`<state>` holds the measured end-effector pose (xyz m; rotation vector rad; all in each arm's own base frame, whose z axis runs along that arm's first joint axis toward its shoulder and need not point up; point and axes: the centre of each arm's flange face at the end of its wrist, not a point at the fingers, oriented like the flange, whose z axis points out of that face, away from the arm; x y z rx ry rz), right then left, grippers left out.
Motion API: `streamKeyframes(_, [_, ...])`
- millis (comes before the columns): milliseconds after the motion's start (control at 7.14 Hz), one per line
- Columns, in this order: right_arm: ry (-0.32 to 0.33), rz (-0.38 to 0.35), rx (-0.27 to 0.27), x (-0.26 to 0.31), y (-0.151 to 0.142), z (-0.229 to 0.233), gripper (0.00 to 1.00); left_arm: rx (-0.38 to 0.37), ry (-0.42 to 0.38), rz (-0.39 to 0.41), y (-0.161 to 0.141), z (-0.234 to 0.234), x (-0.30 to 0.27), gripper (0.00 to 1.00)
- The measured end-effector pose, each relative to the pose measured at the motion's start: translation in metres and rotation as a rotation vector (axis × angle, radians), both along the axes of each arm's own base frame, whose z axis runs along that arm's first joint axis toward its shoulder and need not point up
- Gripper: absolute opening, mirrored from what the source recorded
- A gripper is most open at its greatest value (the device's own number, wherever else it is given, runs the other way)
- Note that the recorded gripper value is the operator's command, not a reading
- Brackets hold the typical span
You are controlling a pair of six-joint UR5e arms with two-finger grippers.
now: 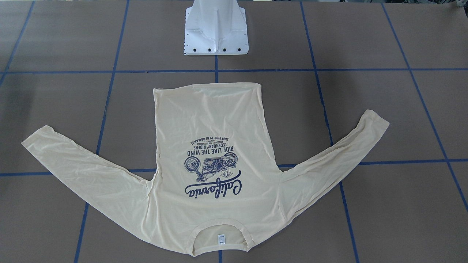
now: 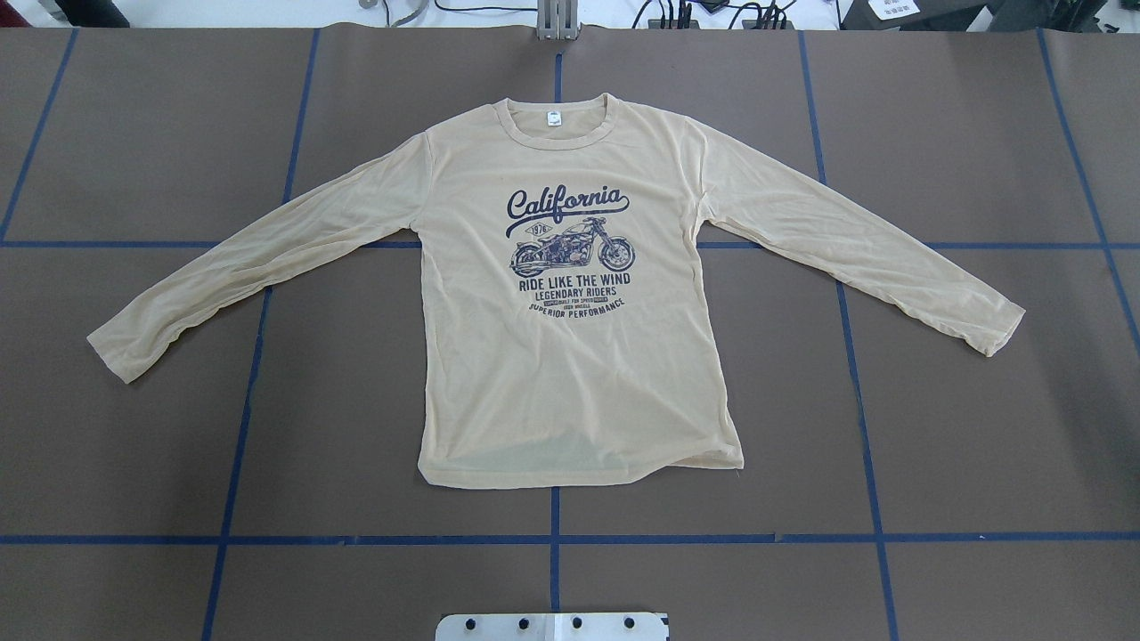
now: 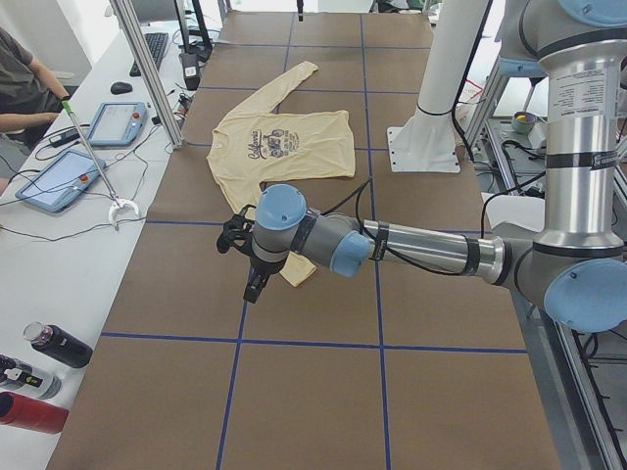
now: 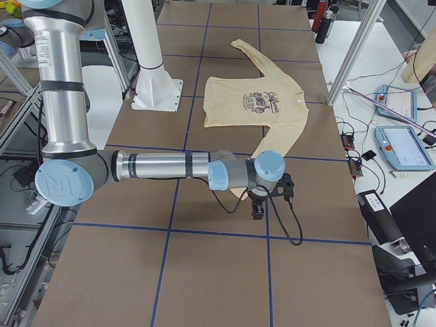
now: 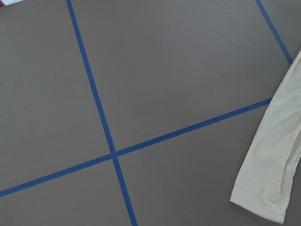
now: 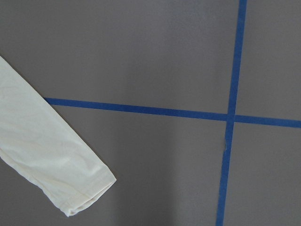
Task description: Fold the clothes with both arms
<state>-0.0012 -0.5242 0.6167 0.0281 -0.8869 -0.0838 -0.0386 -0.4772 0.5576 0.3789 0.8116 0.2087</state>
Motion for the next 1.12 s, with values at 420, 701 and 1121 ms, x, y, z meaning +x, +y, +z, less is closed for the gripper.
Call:
streamKeyframes(420, [0.053,0.004,0.023,0.001,0.002,-0.012,1.0,-0.021,-0.012,-0.005,0.012,0.014,-0.002,0.99])
streamKeyframes(701, [0.048,-0.024,0.03,-0.017,0.007,-0.012,1.0,-0.028,-0.01,-0.005,0.019,0.017,-0.003,0.99])
streamKeyframes(1121, [0.036,-0.03,-0.065,-0.084,0.001,-0.023,0.98,-0.025,-0.008,-0.003,0.021,0.016,-0.002,0.99])
